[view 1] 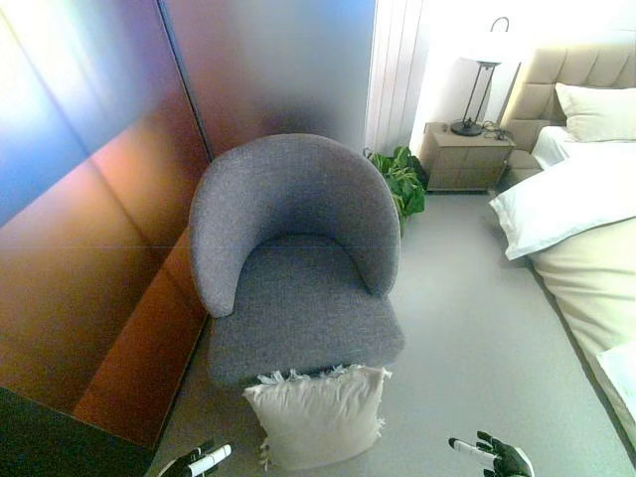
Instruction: Pick up the pillow and put it on the sofa.
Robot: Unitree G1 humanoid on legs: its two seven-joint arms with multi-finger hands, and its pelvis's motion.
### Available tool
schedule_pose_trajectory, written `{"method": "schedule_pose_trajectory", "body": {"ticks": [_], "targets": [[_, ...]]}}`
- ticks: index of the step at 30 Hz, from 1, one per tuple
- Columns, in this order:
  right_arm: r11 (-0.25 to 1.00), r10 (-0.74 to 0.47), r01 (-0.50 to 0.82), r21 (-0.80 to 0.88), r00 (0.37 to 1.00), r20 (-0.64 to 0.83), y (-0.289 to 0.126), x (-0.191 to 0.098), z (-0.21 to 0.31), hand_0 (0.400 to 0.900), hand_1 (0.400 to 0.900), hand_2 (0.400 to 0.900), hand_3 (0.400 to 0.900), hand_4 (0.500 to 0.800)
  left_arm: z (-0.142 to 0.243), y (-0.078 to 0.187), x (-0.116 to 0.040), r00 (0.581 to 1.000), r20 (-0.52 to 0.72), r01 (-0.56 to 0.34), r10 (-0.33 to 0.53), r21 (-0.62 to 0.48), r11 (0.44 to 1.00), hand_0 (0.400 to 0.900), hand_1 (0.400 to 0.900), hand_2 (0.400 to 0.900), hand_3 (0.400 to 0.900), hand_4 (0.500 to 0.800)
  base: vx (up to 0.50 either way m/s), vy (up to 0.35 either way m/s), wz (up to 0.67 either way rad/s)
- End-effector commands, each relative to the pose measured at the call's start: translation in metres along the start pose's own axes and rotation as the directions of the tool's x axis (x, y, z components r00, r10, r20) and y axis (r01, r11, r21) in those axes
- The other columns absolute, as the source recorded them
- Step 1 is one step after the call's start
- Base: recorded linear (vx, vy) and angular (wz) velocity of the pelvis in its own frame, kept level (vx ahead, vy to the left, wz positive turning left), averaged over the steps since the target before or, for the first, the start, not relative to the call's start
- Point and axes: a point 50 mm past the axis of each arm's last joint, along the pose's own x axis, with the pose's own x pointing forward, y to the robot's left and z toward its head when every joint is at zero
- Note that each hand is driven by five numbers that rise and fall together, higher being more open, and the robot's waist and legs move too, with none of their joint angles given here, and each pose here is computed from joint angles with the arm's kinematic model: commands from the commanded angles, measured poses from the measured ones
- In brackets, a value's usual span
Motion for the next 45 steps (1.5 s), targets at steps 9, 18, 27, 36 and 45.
{"method": "schedule_pose_trajectory", "body": {"ticks": [9, 18, 27, 36, 45], "targets": [[0.999, -0.014, 0.025, -0.048, 0.977, 0.214, -0.005, 0.007, 0.057, 0.900, 0.900, 0.900, 0.900, 0.800, 0.049, 0.017, 0.001, 0.985, 0.164, -0.059, 0.059, -0.007, 0.998, 0.900, 0.900, 0.900, 0.900, 0.800, 0.033, 0.001, -0.01], [0.999, -0.029, 0.035, -0.002, 0.873, 0.486, -0.003, 0.001, 0.149, 0.900, 0.900, 0.900, 0.900, 0.800, 0.149, -0.009, 0.003, 0.909, 0.417, -0.023, 0.027, -0.015, 1.000, 0.900, 0.900, 0.900, 0.900, 0.800, -0.263, 0.030, 0.02], [1.000, -0.015, 0.003, 0.018, 0.715, 0.699, 0.012, -0.024, 0.211, 0.900, 0.900, 0.900, 0.900, 0.800, 0.239, -0.026, -0.022, 0.754, 0.655, -0.018, 0.044, -0.046, 0.999, 0.900, 0.900, 0.900, 0.900, 0.800, -0.129, 0.025, -0.11], [1.000, -0.002, -0.019, 0.017, 0.596, 0.803, 0.018, -0.048, 0.247, 0.900, 0.900, 0.900, 0.900, 0.800, 0.293, -0.029, -0.048, 0.648, 0.754, -0.081, 0.109, -0.074, 0.994, 0.900, 0.900, 0.900, 0.900, 0.800, -0.043, -0.007, -0.06], [0.999, 0.020, -0.044, 0.005, 0.545, 0.838, 0.021, -0.061, 0.253, 0.900, 0.900, 0.900, 0.900, 0.800, 0.320, -0.016, -0.066, 0.598, 0.789, -0.121, 0.139, -0.083, 0.989, 0.900, 0.900, 0.900, 0.900, 0.800, 0.006, -0.033, -0.05]]}}
